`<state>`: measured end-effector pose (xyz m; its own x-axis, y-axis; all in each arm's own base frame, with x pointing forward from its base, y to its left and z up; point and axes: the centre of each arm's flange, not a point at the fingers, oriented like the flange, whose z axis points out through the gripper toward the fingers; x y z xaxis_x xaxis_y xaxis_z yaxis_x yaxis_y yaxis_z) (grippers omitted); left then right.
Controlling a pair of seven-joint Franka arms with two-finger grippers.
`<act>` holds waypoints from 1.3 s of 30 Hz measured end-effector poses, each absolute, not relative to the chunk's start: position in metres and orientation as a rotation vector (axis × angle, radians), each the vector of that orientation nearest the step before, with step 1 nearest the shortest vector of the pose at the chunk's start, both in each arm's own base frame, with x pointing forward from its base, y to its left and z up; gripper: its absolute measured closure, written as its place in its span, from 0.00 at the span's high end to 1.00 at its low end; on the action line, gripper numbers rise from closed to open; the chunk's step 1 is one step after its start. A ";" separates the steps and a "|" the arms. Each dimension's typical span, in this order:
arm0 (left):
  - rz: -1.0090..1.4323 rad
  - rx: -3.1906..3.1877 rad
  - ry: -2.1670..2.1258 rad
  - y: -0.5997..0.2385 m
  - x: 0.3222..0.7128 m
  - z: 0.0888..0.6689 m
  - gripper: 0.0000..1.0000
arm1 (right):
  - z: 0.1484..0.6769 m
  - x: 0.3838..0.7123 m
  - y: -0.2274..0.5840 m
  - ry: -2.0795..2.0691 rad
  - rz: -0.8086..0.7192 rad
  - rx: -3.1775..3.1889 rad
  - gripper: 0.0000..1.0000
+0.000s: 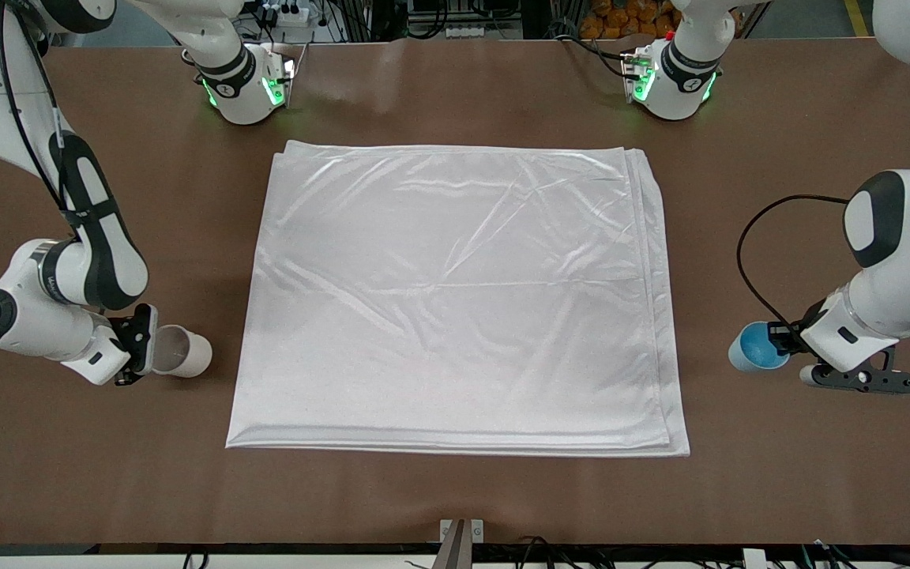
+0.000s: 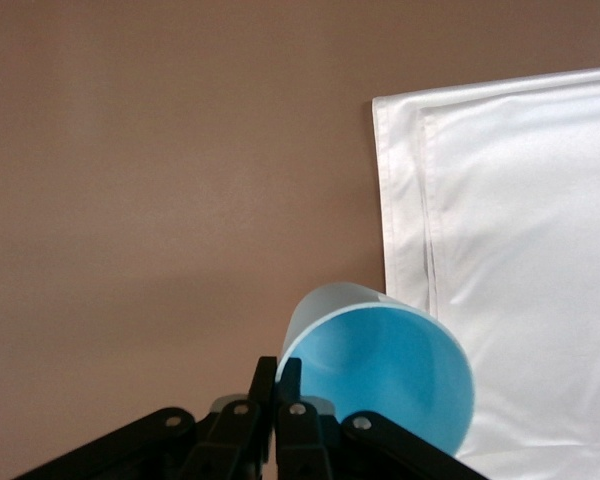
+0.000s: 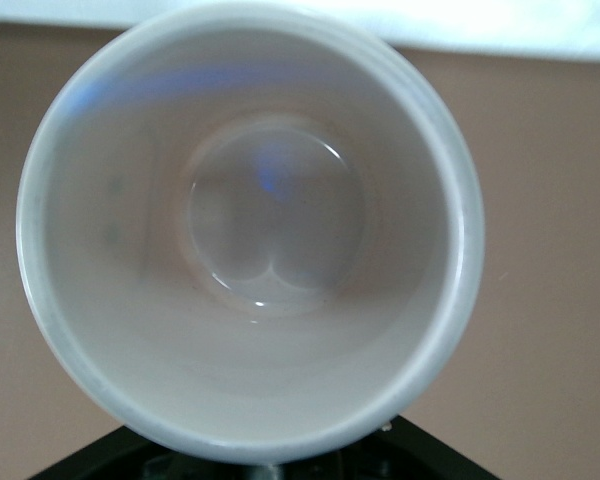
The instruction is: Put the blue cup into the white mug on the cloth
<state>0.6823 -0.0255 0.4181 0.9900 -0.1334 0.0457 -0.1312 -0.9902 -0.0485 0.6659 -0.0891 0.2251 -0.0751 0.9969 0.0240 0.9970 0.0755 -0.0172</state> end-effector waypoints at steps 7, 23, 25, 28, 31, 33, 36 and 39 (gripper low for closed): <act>-0.074 -3.089 0.207 -0.026 0.682 0.418 0.04 | 0.250 0.668 -0.057 -2.292 -0.030 -2.069 0.19; -0.069 -3.090 0.220 -0.032 0.681 0.418 0.04 | 0.286 0.662 0.063 -2.250 -0.034 -2.083 0.19; -0.067 -3.089 0.228 -0.035 0.681 0.418 0.04 | 0.290 0.659 0.084 -2.238 -0.033 -2.101 0.19; -0.065 -3.089 0.242 -0.041 0.681 0.418 0.04 | 0.297 0.651 0.119 -2.219 -0.029 -2.125 0.19; -0.064 -3.089 0.249 -0.045 0.680 0.418 0.04 | 0.303 0.641 0.157 -2.199 -0.029 -2.152 0.19; -0.064 -3.088 0.252 -0.046 0.680 0.417 0.04 | 0.307 0.633 0.184 -2.188 -0.028 -2.168 0.19; -0.062 -3.088 0.255 -0.048 0.680 0.417 0.04 | 0.309 0.620 0.224 -2.178 -0.022 -2.181 0.19; -0.050 -3.088 0.258 -0.049 0.679 0.417 0.04 | 0.307 0.605 0.259 -2.184 -0.009 -2.178 0.19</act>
<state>0.6791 -0.0488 0.4166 0.9856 -0.1665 0.0283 -0.1651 -0.9852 -0.0454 0.6047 0.2592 0.3070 -0.0020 0.9990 0.0447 0.9993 0.0036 -0.0360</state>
